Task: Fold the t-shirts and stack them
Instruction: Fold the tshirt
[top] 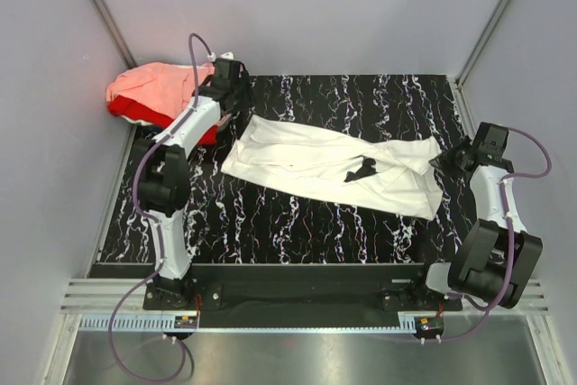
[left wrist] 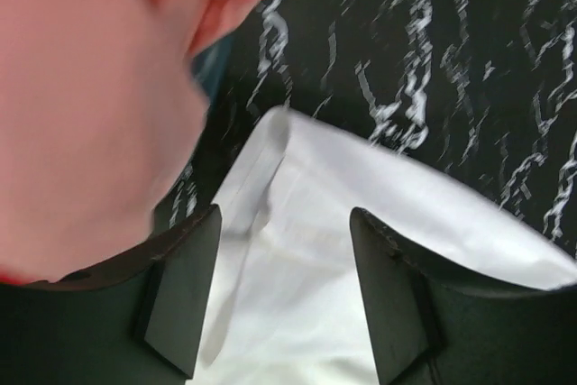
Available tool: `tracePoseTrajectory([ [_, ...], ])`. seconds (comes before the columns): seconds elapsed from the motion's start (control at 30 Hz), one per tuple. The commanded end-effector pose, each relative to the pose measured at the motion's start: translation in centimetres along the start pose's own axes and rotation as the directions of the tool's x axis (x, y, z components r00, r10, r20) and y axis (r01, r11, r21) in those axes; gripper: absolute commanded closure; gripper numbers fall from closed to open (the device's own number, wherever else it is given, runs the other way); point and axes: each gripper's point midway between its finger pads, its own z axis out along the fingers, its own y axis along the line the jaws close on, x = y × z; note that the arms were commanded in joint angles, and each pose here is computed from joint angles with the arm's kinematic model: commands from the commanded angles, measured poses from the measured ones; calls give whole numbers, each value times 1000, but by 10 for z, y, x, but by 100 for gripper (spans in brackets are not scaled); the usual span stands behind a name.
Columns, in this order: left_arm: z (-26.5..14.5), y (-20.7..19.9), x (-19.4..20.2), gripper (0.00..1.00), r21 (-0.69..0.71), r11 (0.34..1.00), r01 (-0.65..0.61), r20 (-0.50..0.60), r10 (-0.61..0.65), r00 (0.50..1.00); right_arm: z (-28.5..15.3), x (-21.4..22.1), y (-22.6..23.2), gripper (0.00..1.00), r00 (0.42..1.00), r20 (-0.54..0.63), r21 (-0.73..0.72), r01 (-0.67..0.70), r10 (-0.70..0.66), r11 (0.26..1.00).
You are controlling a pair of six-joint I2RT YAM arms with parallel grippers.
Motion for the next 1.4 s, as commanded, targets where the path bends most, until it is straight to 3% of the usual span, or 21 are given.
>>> tracePoseTrajectory([
  [0.0, 21, -2, 9, 37, -28, 999, -39, -86, 36, 996, 3, -8, 12, 100, 999, 9, -55, 40, -39, 998],
  [0.2, 35, 5, 34, 41, -39, 999, 4, -117, -9, 993, 8, -11, 14, 100, 999, 7, -54, 53, -52, 997],
  [0.23, 36, 14, 54, 42, -51, 999, 7, -145, -15, 989, 10, -10, 14, 100, 999, -1, -60, 47, -48, 997],
  [0.5, 45, 13, 70, 43, -39, 999, 25, -181, -31, 983, 16, -6, 11, 100, 999, -20, -57, 42, -44, 997],
  [1.2, 60, -4, 74, 47, -20, 1000, -1, -180, -2, 984, 26, 1, 4, 100, 998, -44, -50, 42, -44, 998],
  [1.37, 65, -9, 74, 56, -11, 1000, -16, -181, 13, 983, 28, 3, 1, 100, 998, -50, -46, 41, -43, 998],
])
